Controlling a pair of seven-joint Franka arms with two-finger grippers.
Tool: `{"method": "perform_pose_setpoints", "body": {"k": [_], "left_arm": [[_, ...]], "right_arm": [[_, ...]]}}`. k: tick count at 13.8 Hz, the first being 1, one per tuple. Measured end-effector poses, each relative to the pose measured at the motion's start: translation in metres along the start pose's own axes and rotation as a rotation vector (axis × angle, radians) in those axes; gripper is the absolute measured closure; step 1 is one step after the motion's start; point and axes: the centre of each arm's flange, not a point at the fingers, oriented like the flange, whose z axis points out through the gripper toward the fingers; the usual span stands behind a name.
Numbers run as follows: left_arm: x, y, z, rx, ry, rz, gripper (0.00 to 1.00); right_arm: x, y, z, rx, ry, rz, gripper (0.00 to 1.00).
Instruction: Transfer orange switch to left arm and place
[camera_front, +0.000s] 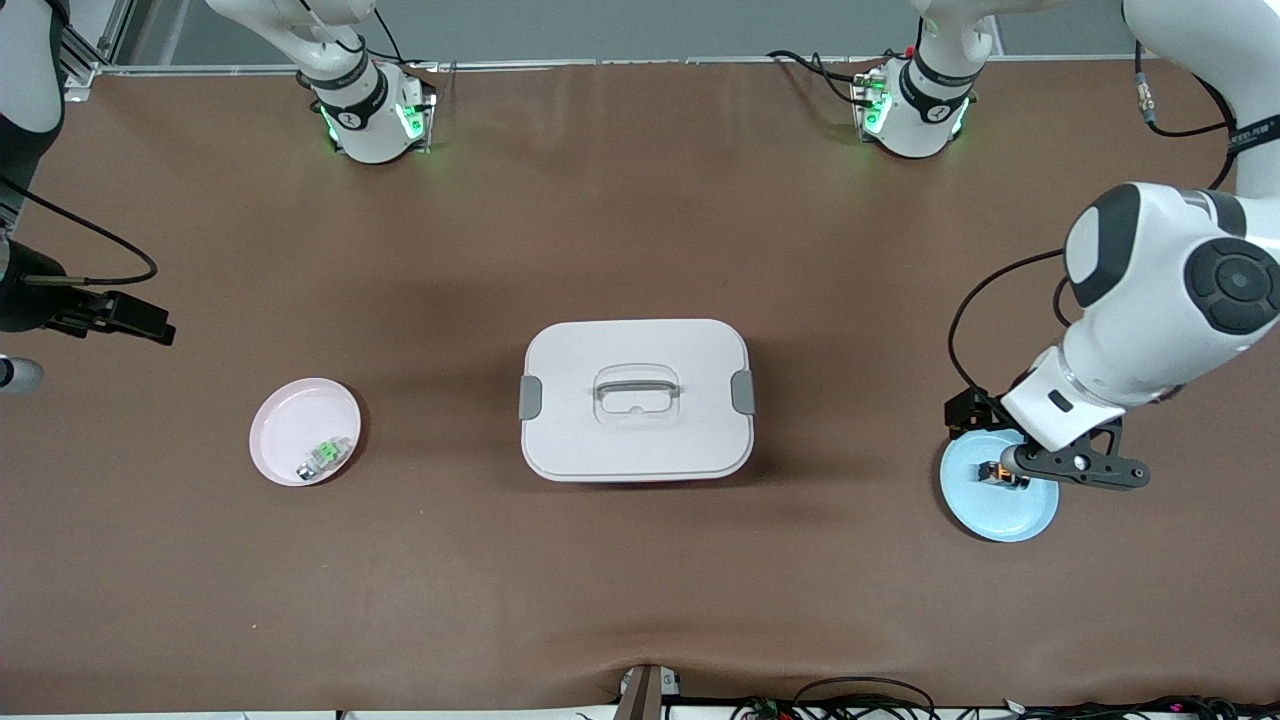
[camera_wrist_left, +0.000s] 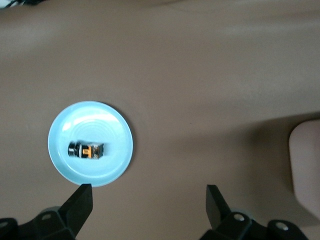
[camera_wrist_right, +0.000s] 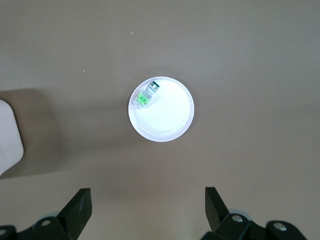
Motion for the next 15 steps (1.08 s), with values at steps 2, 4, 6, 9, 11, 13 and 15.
{"method": "perform_pose_setpoints", "body": {"k": [2, 4, 6, 9, 11, 13, 15], "left_arm": [[-0.003, 0.002, -0.01, 0.006, 0.003, -0.087, 0.0], [-0.01, 0.002, -0.028, 0.019, -0.014, -0.121, 0.0], [-0.019, 0.001, -0.053, 0.037, -0.037, -0.185, 0.0], [-0.029, 0.006, -0.082, 0.056, -0.071, -0.252, 0.0], [-0.033, 0.003, -0.101, 0.06, -0.054, -0.26, 0.0], [-0.04, -0.013, -0.123, 0.073, -0.035, -0.287, 0.0], [-0.049, -0.033, -0.139, 0.09, -0.037, -0.299, 0.0]], "right_arm": [[-0.003, 0.002, -0.004, 0.009, 0.016, 0.005, 0.0], [-0.008, 0.007, -0.003, 0.026, 0.029, 0.016, 0.0], [-0.014, 0.011, -0.001, 0.032, 0.034, 0.025, 0.0], [-0.022, 0.016, -0.002, 0.036, 0.049, 0.034, 0.0], [-0.028, 0.017, 0.001, 0.039, 0.064, 0.037, 0.0], [-0.037, 0.016, 0.005, 0.039, 0.071, 0.035, 0.0], [-0.042, 0.018, 0.007, 0.039, 0.073, 0.039, 0.0]]}}
